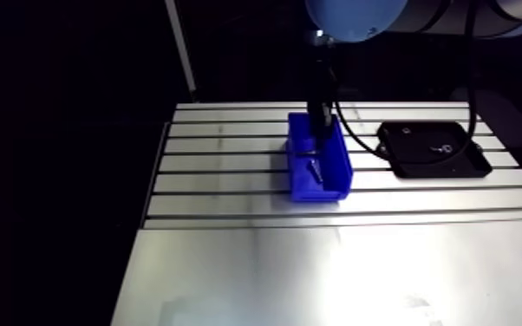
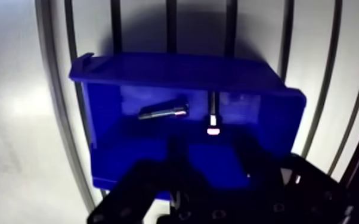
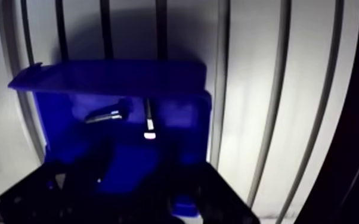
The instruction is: Pick up the M10 bolt from the tray and put it into the blue bin.
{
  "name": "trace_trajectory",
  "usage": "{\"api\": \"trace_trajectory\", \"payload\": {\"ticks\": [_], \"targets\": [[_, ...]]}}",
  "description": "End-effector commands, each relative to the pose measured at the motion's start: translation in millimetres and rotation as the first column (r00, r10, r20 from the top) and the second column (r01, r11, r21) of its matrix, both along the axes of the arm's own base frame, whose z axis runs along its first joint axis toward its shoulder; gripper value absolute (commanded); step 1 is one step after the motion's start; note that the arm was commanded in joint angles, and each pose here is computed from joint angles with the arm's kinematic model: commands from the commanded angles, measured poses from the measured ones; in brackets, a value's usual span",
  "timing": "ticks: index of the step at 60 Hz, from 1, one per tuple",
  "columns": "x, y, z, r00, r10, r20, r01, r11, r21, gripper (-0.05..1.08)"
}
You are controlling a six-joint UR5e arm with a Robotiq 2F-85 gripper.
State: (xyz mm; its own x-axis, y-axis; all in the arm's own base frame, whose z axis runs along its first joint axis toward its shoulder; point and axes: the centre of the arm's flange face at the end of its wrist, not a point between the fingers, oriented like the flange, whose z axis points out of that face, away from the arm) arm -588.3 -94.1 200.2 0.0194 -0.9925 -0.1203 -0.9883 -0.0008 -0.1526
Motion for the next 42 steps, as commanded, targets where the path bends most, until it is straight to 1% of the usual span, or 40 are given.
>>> {"api": "trace_trajectory", "payload": {"ticks": [1,2,3,4,5,6,7,8,9,10,11,12,15,16,17,18,19,20,21,22,23,24,25,26,27,28,29,30,31,32,33,34,35,36,37,38,39,40,41,42], "targets": [[6.2,-9.5,35.0,1.000,-0.022,-0.008,0.022,1.000,-0.016,0.00],[7.6,-11.6,47.6,1.000,-0.022,-0.003,0.022,0.999,-0.026,0.00],[7.6,-11.6,47.6,1.000,-0.022,-0.003,0.022,0.999,-0.026,0.00],[9.8,-13.9,62.7,1.000,-0.025,0.004,0.025,0.999,-0.039,0.00],[9.8,-13.9,62.7,1.000,-0.025,0.004,0.025,0.999,-0.039,0.00],[11.7,-15.7,77.8,0.999,-0.034,0.014,0.035,0.998,-0.054,0.00],[11.7,-15.7,77.8,0.999,-0.034,0.014,0.035,0.998,-0.054,0.00],[12.1,-17.6,93.5,0.998,-0.053,0.018,0.054,0.996,-0.070,0.00],[12.1,-17.6,93.5,0.998,-0.053,0.018,0.054,0.996,-0.070,0.00],[12.8,-18.8,108.5,0.996,-0.083,0.026,0.085,0.993,-0.083,0.00],[12.8,-18.8,108.5,0.996,-0.083,0.026,0.085,0.993,-0.083,0.00],[12.9,-19.4,123.0,0.992,-0.126,0.033,0.128,0.988,-0.090,0.00],[12.1,-18.2,139.3,0.982,-0.186,0.029,0.188,0.978,-0.093,0.00],[10.3,-18.3,156.4,0.964,-0.264,0.014,0.264,0.960,-0.094,0.00],[10.3,-18.3,156.4,0.964,-0.264,0.014,0.264,0.960,-0.094,0.00],[7.4,-19.6,172.7,0.934,-0.357,-0.013,0.354,0.930,-0.095,0.00],[7.4,-19.6,172.7,0.934,-0.357,-0.013,0.354,0.930,-0.095,0.00],[4.0,-19.2,188.0,0.884,-0.466,-0.043,0.461,0.883,-0.095,0.00],[-0.1,-18.5,204.0,0.803,-0.591,-0.075,0.584,0.805,-0.101,0.00],[-0.1,-18.5,204.0,0.803,-0.591,-0.075,0.584,0.805,-0.101,0.00],[-3.5,-17.5,217.0,0.699,-0.708,-0.100,0.700,0.706,-0.109,0.00],[-3.5,-17.5,217.0,0.699,-0.708,-0.100,0.700,0.706,-0.109,0.00],[-5.9,-15.8,226.4,0.576,-0.807,-0.128,0.801,0.589,-0.110,0.00],[-5.9,-15.8,226.4,0.576,-0.807,-0.128,0.801,0.589,-0.110,0.00],[-7.7,-14.2,233.7,0.456,-0.879,-0.142,0.875,0.472,-0.112,0.00],[-7.7,-14.2,233.7,0.456,-0.879,-0.142,0.875,0.472,-0.112,0.00],[-8.6,-11.8,239.0,0.346,-0.926,-0.152,0.924,0.365,-0.114,0.00],[-8.6,-11.8,239.0,0.346,-0.926,-0.152,0.924,0.365,-0.114,0.00],[-8.2,-9.6,241.3,0.272,-0.948,-0.164,0.950,0.292,-0.110,0.00],[-8.2,-9.6,241.3,0.272,-0.948,-0.164,0.950,0.292,-0.110,0.00],[-6.8,-7.9,242.5,0.240,-0.955,-0.177,0.961,0.260,-0.097,0.00],[-6.8,-7.9,242.5,0.240,-0.955,-0.177,0.961,0.260,-0.097,0.00],[-4.4,-6.6,241.3,0.225,-0.957,-0.186,0.967,0.242,-0.077,0.00],[-4.4,-6.6,241.3,0.225,-0.957,-0.186,0.967,0.242,-0.077,0.00],[-1.7,-6.7,240.5,0.219,-0.959,-0.182,0.971,0.233,-0.057,0.00],[-1.7,-6.7,240.5,0.219,-0.959,-0.182,0.971,0.233,-0.057,0.00],[-0.2,-6.1,240.7,0.207,-0.962,-0.177,0.975,0.218,-0.043,0.00],[-0.2,-6.1,240.7,0.207,-0.962,-0.177,0.975,0.218,-0.043,0.00],[0.3,-5.3,242.8,0.181,-0.967,-0.178,0.981,0.190,-0.036,0.00],[0.3,-5.3,242.8,0.181,-0.967,-0.178,0.981,0.190,-0.036,0.00]]}}
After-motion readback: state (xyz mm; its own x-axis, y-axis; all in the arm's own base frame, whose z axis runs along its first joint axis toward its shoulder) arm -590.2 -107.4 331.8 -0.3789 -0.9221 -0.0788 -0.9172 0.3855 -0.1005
